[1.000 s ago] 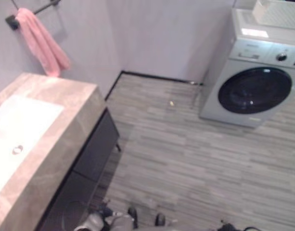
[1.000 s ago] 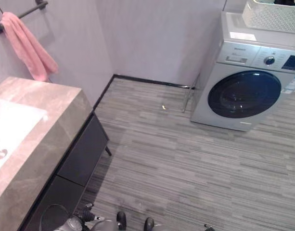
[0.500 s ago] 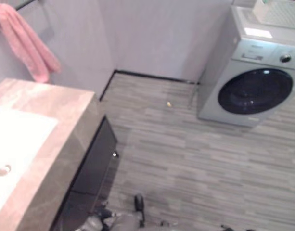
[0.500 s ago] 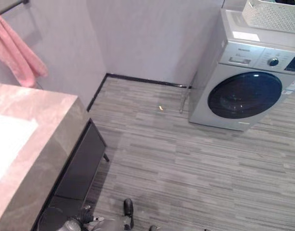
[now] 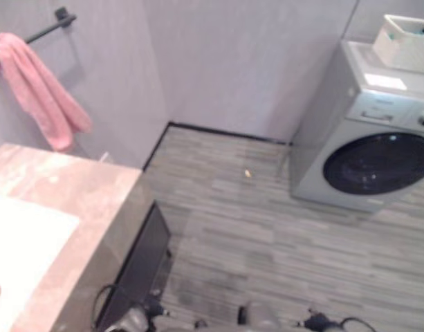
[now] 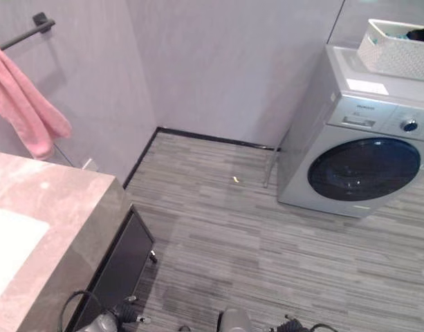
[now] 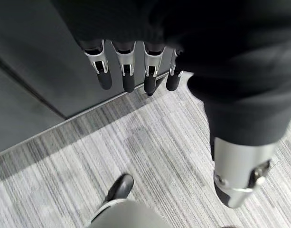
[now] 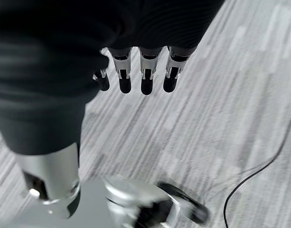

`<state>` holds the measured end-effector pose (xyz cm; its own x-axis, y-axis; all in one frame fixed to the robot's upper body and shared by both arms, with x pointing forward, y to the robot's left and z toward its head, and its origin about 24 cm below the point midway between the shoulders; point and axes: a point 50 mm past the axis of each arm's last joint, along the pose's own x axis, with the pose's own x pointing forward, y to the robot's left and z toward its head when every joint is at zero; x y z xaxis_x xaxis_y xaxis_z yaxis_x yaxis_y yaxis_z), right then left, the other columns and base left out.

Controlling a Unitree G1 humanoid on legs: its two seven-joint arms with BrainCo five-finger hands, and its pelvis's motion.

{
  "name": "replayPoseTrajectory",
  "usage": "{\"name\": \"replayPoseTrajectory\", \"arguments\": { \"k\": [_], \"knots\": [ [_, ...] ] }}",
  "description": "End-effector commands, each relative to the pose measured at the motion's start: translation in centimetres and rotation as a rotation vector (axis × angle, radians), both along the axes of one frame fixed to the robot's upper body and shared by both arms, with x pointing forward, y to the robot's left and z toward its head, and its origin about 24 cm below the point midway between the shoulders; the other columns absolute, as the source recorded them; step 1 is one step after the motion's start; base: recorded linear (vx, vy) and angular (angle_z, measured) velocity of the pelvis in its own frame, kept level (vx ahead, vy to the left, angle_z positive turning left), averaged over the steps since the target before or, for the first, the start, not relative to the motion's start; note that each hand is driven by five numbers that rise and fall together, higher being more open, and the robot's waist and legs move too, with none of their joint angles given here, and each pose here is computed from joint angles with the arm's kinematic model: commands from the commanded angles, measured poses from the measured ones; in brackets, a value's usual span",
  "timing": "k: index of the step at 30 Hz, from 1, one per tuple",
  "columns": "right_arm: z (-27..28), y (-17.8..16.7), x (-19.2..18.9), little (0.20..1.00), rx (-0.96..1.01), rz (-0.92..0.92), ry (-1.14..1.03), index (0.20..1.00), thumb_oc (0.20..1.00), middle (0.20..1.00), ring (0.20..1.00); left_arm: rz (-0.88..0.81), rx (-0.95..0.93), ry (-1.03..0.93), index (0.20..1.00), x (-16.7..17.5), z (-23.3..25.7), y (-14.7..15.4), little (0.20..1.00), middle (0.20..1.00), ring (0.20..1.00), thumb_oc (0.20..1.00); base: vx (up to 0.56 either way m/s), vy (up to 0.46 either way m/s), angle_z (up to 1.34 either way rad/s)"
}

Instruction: Put brush and paste in cup on sink, flatten towel.

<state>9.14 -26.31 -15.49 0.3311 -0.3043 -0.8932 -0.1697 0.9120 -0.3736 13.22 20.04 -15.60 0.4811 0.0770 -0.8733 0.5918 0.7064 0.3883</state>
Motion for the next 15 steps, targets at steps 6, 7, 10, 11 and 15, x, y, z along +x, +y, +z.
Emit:
{"name": "replayPoseTrajectory", "arguments": {
  "k": [6,7,10,11,15],
  "knots": [
    [0.7,-2.6,-1.3,1.000,-0.066,-0.041,0.015,1.000,1.000,1.000,1.000,-0.043,0.024,-0.024,1.000,1.1,0.3,0.1,1.000,1.000,1.000,1.000,0.20,-0.050,-0.06],
    [0.5,-2.4,-1.5,1.000,-0.061,-0.040,0.024,1.000,1.000,1.000,1.000,-0.042,0.023,-0.023,1.000,1.1,0.3,0.1,1.000,1.000,1.000,1.000,0.20,-0.103,-0.25],
    [0.1,-2.0,-3.1,1.000,-0.039,-0.046,0.076,1.000,1.000,1.000,1.000,-0.032,0.025,-0.010,1.000,0.8,0.2,0.3,1.000,1.000,1.000,1.000,0.43,-0.257,0.01],
    [-0.1,-1.8,-3.7,1.000,-0.032,-0.053,0.094,1.000,1.000,1.000,1.000,-0.019,0.027,-0.003,1.000,0.5,0.1,0.3,1.000,1.000,1.000,1.000,0.32,-0.220,0.32],
    [-0.4,-1.2,-4.9,1.000,0.000,-0.073,0.118,1.000,1.000,1.000,1.000,0.059,0.001,0.019,1.000,-0.4,-0.2,0.3,1.000,1.000,1.000,1.000,0.46,-0.365,0.40]
  ]
}}
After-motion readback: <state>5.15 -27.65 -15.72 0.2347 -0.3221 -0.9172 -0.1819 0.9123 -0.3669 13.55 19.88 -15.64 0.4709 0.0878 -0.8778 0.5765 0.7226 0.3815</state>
